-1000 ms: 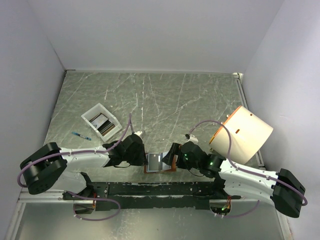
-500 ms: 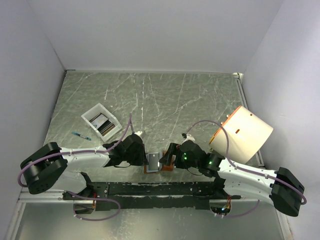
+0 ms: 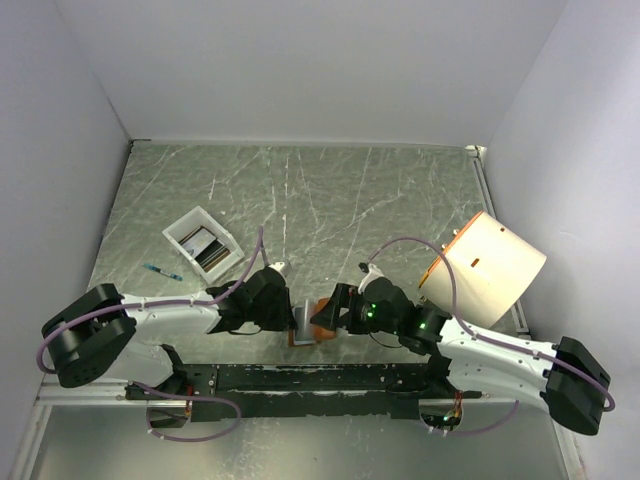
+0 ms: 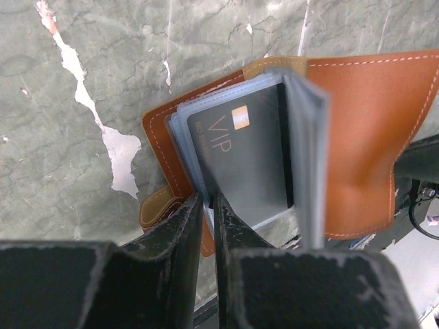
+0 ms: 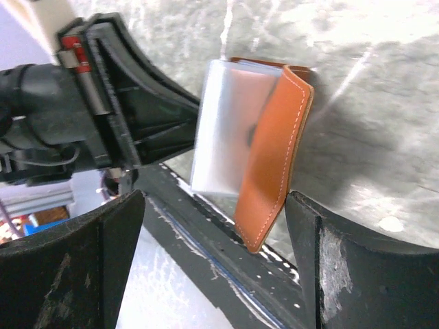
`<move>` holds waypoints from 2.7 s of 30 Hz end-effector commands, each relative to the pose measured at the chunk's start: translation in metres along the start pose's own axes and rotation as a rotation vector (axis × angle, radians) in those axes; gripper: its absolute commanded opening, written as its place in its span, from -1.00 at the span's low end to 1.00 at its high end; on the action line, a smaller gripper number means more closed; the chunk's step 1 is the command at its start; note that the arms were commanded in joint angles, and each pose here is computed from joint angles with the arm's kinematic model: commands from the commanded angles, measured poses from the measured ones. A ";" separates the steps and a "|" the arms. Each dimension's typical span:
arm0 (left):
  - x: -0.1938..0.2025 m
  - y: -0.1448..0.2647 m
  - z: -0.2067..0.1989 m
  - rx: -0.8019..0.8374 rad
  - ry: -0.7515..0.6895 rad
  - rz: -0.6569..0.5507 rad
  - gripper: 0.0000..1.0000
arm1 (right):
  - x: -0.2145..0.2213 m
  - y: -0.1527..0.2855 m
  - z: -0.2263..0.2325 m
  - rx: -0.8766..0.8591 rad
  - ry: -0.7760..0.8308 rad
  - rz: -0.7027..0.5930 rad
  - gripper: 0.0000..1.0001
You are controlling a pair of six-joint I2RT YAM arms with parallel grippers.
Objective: Put the credit cards into the card holder
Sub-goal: Close the card holder at the center of the board.
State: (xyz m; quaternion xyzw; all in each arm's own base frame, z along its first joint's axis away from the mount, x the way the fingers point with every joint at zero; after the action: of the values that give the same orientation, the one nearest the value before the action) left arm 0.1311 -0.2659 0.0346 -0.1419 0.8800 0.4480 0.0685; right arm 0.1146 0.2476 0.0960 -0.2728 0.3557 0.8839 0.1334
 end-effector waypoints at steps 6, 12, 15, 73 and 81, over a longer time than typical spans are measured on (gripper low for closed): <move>0.000 -0.007 -0.018 0.060 0.002 0.019 -0.54 | -0.022 0.003 0.048 -0.205 0.036 -0.045 0.65; -0.004 -0.009 -0.034 0.125 -0.001 0.009 -0.54 | -0.017 -0.003 0.039 -0.178 0.055 -0.038 0.47; -0.008 -0.004 -0.048 0.177 0.000 0.007 -0.55 | -0.019 -0.009 0.030 -0.122 0.080 -0.040 0.31; -0.021 -0.002 -0.027 0.144 0.009 0.148 -0.14 | -0.008 -0.034 -0.012 0.184 0.207 0.130 -0.32; -0.037 -0.006 -0.017 0.043 0.063 0.081 -0.21 | -0.003 -0.036 -0.026 0.227 0.218 0.133 -0.44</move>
State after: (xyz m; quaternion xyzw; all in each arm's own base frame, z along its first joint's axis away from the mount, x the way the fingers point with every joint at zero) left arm 0.1516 -0.2704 0.0409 -0.0934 0.9003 0.4245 0.0220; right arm 0.1396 0.2601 0.0657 -0.3173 0.4721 0.8202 0.0604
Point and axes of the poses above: each gripper's point midway between its finger pads, its own y axis back along the fingers, its own z axis along the line the jaws close on, x = y × z, the point moved 2 cm from there along y, back along the fingers, and after that the axes turned 14 degrees about y, right-handed, at the moved point
